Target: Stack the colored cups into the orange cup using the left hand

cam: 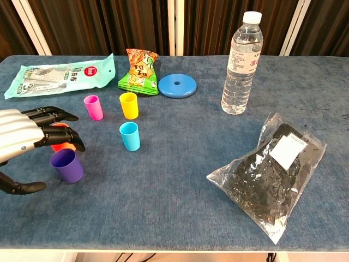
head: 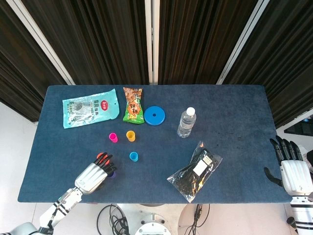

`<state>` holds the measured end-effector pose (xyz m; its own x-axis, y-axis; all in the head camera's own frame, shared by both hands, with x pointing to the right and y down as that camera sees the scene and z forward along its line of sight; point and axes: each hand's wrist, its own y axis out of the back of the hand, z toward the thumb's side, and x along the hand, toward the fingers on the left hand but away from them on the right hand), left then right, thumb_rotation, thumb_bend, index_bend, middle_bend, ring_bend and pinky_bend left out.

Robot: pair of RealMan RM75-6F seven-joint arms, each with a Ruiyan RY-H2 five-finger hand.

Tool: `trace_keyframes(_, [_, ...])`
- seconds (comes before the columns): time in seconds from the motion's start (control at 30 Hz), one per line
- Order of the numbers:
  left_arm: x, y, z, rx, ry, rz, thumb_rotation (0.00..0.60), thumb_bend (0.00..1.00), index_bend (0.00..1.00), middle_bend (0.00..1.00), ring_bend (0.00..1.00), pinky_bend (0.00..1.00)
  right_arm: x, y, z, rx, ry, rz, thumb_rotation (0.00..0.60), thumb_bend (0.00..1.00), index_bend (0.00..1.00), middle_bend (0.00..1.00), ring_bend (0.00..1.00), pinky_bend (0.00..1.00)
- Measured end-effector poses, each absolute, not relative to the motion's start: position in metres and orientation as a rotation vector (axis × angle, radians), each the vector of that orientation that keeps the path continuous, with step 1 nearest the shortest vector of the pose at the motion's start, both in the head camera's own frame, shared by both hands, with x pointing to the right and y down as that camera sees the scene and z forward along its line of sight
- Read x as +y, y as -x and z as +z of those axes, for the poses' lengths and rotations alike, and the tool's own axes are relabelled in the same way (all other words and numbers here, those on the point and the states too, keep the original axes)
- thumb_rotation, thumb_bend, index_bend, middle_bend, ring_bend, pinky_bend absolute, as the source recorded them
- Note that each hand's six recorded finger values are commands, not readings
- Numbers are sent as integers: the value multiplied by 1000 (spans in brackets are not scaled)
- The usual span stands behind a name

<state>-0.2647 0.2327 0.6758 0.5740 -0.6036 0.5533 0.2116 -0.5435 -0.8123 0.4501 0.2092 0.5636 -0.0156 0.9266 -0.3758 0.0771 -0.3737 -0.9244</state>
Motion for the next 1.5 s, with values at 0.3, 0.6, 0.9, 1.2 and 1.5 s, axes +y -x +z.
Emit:
trace_keyframes(0.3, [229, 267, 681, 310, 1832, -1093, 600, 272, 372, 338, 0, 31, 210, -453, 566, -1112, 1532, 1512, 600, 234, 0, 0, 0, 0])
trace_keyframes(0.6, [226, 264, 679, 356, 1810, -1054, 600, 285, 416, 437, 8, 45, 210, -455, 568, -1120, 1530, 1526, 600, 235, 0, 0, 0, 0])
trace_keyframes(0.9, [226, 259, 665, 395, 1809, -1005, 600, 286, 452, 471, 33, 45, 210, -455, 568, -1119, 1532, 1527, 600, 236, 0, 0, 0, 0])
trace_keyframes(1.2, [203, 261, 626, 523, 1795, -973, 600, 286, 462, 479, 34, 45, 209, -449, 561, -1120, 1537, 1488, 600, 236, 0, 0, 0, 0])
trace_keyframes(1.5, [170, 289, 634, 613, 1825, -1125, 600, 287, 475, 492, 57, 45, 213, -442, 562, -1085, 1551, 1464, 600, 236, 0, 0, 0, 0])
